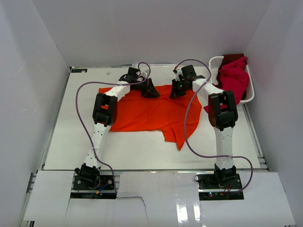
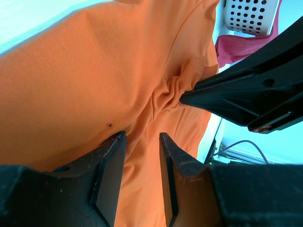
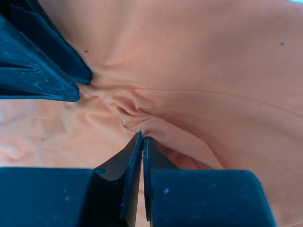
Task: Fold and stack the t-shirts
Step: Fold the flattened tshirt in 1/3 of the way
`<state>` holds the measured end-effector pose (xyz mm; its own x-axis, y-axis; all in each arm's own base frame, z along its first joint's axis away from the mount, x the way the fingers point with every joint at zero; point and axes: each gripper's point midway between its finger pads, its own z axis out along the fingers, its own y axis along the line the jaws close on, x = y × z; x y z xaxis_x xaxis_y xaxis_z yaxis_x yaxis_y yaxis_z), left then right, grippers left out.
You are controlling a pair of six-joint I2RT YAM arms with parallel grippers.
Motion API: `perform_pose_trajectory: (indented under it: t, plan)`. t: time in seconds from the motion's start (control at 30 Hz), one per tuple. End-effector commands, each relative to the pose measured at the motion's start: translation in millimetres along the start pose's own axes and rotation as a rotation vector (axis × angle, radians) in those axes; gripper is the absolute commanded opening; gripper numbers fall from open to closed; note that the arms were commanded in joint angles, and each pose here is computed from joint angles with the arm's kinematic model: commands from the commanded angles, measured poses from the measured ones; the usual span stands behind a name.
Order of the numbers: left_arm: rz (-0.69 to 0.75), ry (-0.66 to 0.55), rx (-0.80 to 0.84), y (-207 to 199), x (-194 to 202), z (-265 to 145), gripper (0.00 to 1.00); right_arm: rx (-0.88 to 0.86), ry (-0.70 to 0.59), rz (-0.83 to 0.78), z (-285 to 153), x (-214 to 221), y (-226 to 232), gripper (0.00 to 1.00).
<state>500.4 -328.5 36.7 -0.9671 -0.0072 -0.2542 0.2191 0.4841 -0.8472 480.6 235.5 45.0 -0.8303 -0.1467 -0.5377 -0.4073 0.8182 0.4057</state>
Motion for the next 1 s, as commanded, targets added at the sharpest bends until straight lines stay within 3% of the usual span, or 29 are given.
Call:
perform_pose_trajectory:
  t: [0.0, 0.9, 0.97]
  plan:
    - [0.001, 0.016, -0.061, 1, 9, -1, 0.46, -0.08, -0.045, 0.022, -23, -23, 30, 0.08]
    - [-0.003, 0.025, -0.061, 2, 12, -2, 0.46, -0.147, 0.089, 0.136, -15, 37, 92, 0.08]
    - [0.0, 0.024, -0.06, 2, 11, -2, 0.46, -0.149, 0.106, 0.148, -14, 44, 96, 0.14]
